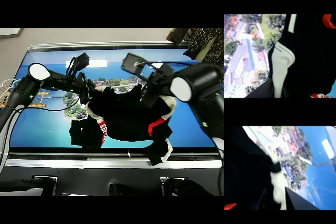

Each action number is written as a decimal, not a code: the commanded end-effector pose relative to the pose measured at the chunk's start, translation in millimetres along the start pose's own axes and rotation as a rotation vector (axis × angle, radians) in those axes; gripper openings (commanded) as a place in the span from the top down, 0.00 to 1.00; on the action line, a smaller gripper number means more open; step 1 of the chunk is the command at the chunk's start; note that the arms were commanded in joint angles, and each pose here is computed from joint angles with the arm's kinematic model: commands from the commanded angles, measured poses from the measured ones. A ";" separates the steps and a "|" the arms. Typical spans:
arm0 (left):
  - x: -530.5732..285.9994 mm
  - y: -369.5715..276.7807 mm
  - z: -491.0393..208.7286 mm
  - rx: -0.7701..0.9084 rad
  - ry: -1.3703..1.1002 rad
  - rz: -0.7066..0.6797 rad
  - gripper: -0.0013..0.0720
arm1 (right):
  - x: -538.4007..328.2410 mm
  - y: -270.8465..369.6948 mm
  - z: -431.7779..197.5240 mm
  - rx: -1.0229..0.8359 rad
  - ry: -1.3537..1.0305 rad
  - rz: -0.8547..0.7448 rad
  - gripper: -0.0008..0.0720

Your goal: Fold the clothes and pants, and hang the long-sleeved shirts on hangers.

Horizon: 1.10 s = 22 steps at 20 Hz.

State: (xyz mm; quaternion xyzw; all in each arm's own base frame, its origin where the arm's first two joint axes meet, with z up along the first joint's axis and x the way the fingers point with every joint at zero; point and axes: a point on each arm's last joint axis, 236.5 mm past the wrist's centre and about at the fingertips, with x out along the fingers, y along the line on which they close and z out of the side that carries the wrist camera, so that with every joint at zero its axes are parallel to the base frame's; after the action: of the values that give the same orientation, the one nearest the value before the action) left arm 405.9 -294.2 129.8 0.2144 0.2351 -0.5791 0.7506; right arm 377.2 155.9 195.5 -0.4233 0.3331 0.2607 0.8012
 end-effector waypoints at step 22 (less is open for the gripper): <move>-103.3 -36.5 90.0 0.188 -0.159 0.173 0.93 | -54.4 -92.7 -127.8 0.737 -0.226 0.190 0.09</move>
State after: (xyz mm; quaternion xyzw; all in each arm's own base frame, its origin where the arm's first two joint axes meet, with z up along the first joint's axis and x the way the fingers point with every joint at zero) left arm 358.7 -277.5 258.8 0.2562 0.1035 -0.5479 0.7896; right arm 351.0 -17.6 238.8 -0.0768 0.3643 0.1815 0.9102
